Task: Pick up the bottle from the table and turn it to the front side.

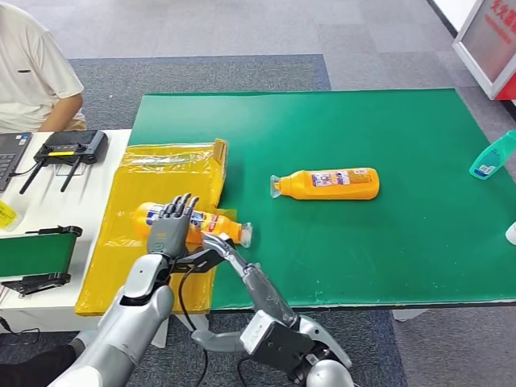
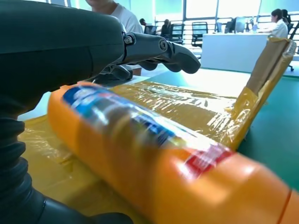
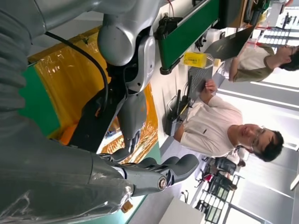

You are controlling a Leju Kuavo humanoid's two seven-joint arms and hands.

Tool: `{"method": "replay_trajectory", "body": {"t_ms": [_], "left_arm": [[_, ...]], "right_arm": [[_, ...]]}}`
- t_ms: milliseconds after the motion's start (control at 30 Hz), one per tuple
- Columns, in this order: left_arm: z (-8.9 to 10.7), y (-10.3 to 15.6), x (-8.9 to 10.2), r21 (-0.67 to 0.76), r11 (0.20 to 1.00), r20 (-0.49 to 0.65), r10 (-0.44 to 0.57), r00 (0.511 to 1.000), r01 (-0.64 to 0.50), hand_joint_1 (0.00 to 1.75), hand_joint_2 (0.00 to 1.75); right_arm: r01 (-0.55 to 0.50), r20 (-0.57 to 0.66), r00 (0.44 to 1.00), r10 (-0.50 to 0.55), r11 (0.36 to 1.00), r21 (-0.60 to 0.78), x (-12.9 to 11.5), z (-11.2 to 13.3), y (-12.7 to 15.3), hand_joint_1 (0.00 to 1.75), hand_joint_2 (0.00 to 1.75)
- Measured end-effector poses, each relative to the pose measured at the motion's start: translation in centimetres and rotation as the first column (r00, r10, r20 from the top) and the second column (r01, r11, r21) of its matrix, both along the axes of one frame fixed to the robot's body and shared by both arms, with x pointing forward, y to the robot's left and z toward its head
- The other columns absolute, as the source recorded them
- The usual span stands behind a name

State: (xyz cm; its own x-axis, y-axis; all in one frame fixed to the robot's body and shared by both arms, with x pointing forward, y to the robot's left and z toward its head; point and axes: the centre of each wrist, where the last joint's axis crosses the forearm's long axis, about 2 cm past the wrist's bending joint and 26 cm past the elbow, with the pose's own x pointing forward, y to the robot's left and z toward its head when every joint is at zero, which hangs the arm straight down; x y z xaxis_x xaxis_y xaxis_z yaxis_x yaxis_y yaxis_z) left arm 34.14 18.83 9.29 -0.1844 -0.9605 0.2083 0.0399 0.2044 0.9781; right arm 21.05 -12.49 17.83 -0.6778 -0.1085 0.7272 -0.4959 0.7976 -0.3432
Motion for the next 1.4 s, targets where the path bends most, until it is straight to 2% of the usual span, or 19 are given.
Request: {"method": "replay_trajectory", "body": {"t_ms": [167, 367, 467, 533, 733, 900, 1067, 1267, 1400], "left_arm": [[1.1, 0.2, -0.5, -0.072, 0.997, 0.032, -0.024, 0.999, 0.026, 0.00, 1.75], [4.1, -0.3, -1.7, -0.220, 0.973, 0.080, -0.052, 0.995, 0.068, 0.00, 1.75], [5.1, -0.3, -2.1, -0.269, 0.959, 0.112, -0.059, 0.992, 0.088, 0.00, 1.75], [5.7, -0.3, -2.6, -0.350, 0.929, 0.121, -0.082, 0.989, 0.120, 0.00, 1.75], [8.6, -0.9, -5.3, -0.565, 0.780, 0.216, -0.173, 0.961, 0.268, 0.00, 1.75], [9.8, 0.1, -8.8, -0.713, 0.619, 0.289, -0.170, 0.942, 0.330, 0.00, 1.75], [9.9, 1.1, -11.4, -0.803, 0.478, 0.308, -0.180, 0.934, 0.356, 0.00, 1.75], [8.3, 2.8, -13.2, -0.917, 0.222, 0.289, -0.202, 0.936, 0.331, 0.00, 1.75], [7.1, 4.4, -14.1, -0.946, 0.142, 0.263, -0.195, 0.945, 0.292, 0.00, 1.75]], "right_arm": [[0.013, -0.010, 1.000, -0.013, 1.000, -0.001, -0.1, -0.2, -0.4, 0.00, 1.75], [0.041, -0.016, 0.999, -0.041, 0.999, 0.004, -0.3, -0.4, -0.8, 0.00, 1.75], [0.052, -0.020, 0.998, -0.052, 0.999, 0.005, -0.4, -0.4, -1.0, 0.00, 1.75], [0.064, -0.021, 0.998, -0.064, 0.998, 0.005, -0.5, -0.5, -1.2, 0.00, 1.75], [0.118, -0.027, 0.993, -0.118, 0.993, 0.004, -0.8, -0.7, -1.9, 0.00, 1.75], [0.203, -0.051, 0.977, -0.206, 0.978, -0.053, -1.0, -1.0, -3.0, 0.00, 1.75], [0.252, -0.092, 0.961, -0.259, 0.964, -0.087, -0.8, -1.3, -4.1, 0.00, 1.75], [0.278, -0.221, 0.931, -0.289, 0.957, -0.079, 0.3, -1.5, -6.4, 0.00, 1.75], [0.309, -0.305, 0.902, -0.306, 0.950, -0.038, 1.4, -1.5, -8.5, 0.00, 1.75]]}}
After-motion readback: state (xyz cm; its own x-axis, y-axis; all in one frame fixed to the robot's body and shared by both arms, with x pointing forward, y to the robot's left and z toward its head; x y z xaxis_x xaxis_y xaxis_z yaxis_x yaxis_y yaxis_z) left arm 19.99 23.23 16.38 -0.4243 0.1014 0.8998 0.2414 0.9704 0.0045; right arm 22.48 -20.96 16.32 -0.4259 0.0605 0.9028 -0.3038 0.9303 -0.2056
